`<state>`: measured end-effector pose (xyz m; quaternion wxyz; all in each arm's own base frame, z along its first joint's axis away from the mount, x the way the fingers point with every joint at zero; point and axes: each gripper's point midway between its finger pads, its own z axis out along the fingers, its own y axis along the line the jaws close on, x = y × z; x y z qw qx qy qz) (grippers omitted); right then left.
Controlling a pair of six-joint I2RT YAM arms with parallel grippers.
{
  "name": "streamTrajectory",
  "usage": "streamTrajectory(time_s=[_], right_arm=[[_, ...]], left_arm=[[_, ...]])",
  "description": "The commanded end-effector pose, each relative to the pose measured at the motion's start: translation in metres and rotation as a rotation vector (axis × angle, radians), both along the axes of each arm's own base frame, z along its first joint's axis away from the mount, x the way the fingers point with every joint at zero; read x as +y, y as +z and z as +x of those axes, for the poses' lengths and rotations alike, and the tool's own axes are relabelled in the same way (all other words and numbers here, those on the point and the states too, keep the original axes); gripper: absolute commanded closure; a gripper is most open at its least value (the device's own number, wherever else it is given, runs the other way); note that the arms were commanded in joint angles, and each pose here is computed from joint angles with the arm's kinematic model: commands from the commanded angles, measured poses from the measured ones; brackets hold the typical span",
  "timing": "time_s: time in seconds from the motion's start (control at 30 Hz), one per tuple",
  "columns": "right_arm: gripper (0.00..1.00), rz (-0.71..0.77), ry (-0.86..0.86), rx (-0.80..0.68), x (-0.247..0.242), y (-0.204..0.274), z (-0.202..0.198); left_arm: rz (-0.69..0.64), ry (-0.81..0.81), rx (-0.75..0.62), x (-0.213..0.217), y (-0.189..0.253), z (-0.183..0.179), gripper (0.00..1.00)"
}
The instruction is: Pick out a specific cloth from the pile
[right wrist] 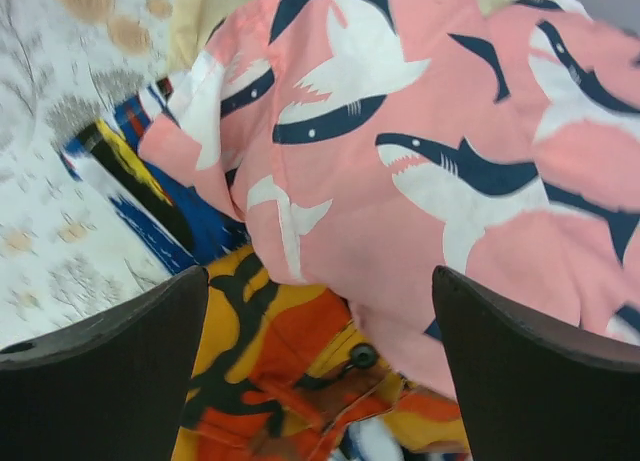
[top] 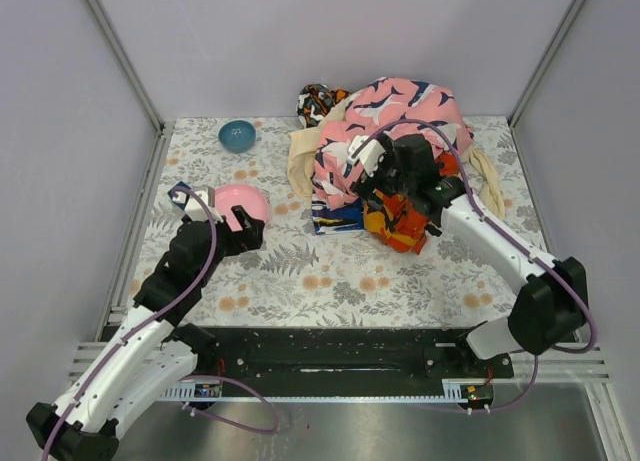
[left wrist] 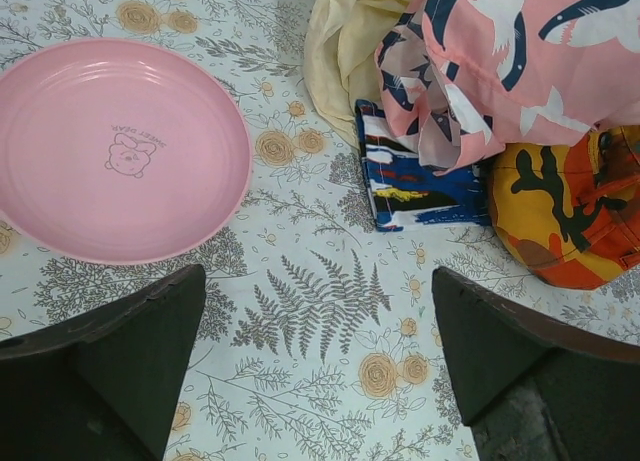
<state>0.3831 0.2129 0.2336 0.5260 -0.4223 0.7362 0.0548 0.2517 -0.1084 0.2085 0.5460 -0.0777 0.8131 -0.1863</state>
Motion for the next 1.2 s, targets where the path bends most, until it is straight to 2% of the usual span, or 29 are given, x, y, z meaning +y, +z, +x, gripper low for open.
streamTrajectory(time_s=[0.0,0.17,0.3,0.47,0.53,0.63,0.73,0.77,0.83,0.9,0.97,1.03,1.17], right_arm=[[0.01,-0.485,0.397,-0.108,-0.004,-0.030,-0.001],[0.01,-0.653,0.523,-0.094,-0.006,-0.038,0.008],[0.01,-0.756,0.512,-0.066,-0.009,-0.053,0.034],[0.01,-0.914,0.432,0.030,-0.032,-0.095,0.071],[0.01,-0.925,0.403,0.066,-0.038,-0.118,0.089],[0.00,-0.904,0.292,0.009,-0.043,-0.135,0.129],[0.01,-0.904,0.239,-0.028,-0.043,-0.158,0.151],[0.08,-0.913,0.227,-0.029,-0.043,-0.167,0.155],[0.36,-0.908,0.191,-0.050,-0.043,-0.172,0.163],[0.58,-0.882,0.149,-0.084,-0.042,-0.164,0.168],[0.74,-0.826,0.115,-0.131,-0.037,-0.140,0.168],[1.00,-0.743,0.084,-0.184,-0.029,-0.107,0.163],[1.00,-0.495,0.000,-0.353,-0.014,-0.020,0.148]], left_arm=[[0.016,0.031,-0.048,0.008,0.009,0.003,0.01],[0.036,0.047,-0.051,0.010,0.010,0.008,0.01],[0.058,0.064,-0.039,0.011,0.008,0.014,0.01],[0.082,0.103,-0.021,0.017,0.004,0.017,0.01],[0.085,0.109,-0.022,0.018,0.005,0.018,0.01],[0.088,0.122,-0.028,0.020,0.005,0.020,0.01],[0.100,0.141,-0.024,0.024,0.003,0.021,0.01],[0.102,0.150,-0.022,0.025,0.003,0.021,0.01],[0.106,0.161,-0.019,0.028,0.002,0.021,0.01],[0.106,0.163,-0.014,0.028,0.001,0.020,0.01],[0.102,0.166,-0.016,0.028,0.002,0.020,0.01],[0.100,0.167,-0.014,0.028,0.001,0.020,0.01],[0.084,0.157,-0.018,0.025,0.004,0.020,0.01]])
